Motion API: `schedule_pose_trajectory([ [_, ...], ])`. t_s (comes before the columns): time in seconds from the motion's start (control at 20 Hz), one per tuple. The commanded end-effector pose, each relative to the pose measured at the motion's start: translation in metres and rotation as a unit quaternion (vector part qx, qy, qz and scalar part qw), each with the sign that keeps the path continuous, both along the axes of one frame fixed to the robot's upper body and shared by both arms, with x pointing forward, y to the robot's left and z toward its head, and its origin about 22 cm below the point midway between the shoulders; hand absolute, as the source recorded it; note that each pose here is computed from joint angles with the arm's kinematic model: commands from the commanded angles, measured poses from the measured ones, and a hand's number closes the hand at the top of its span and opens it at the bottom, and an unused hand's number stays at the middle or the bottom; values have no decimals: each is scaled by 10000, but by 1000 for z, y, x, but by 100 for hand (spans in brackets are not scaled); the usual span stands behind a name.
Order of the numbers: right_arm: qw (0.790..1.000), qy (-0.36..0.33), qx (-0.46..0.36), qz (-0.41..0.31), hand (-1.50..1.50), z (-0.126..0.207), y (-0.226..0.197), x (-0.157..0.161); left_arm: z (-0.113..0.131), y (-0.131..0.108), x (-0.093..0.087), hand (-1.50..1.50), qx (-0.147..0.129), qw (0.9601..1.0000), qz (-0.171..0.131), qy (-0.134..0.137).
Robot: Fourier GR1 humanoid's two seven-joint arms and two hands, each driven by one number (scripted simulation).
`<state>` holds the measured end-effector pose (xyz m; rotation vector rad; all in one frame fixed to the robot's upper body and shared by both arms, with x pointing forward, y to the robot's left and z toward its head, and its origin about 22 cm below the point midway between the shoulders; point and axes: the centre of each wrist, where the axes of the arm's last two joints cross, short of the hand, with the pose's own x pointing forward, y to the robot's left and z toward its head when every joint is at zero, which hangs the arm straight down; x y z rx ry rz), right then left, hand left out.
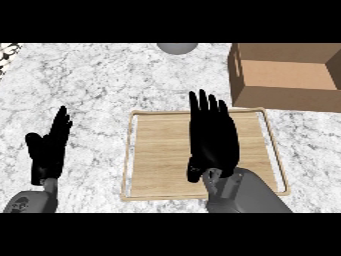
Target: Pick the pear from the tray and place it in the cardboard box
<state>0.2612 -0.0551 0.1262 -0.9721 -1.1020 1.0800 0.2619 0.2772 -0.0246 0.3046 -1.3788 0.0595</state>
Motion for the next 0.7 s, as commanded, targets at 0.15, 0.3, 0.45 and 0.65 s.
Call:
schedule_pose_trajectory([
  [0.15,9975,233,-263,-617,-150,-5,12,8,13,21,11,0,25,10000,25,9],
  [0.3,9963,357,-275,-729,-150,-8,11,20,-17,-18,6,0,8,10000,26,-11],
  [0.45,9954,335,-388,-813,-150,-21,17,14,-3,9,-3,0,-50,10000,-31,69],
  [0.65,9941,423,-576,-811,-150,-33,0,18,-9,-10,0,0,4,10000,-57,17],
])
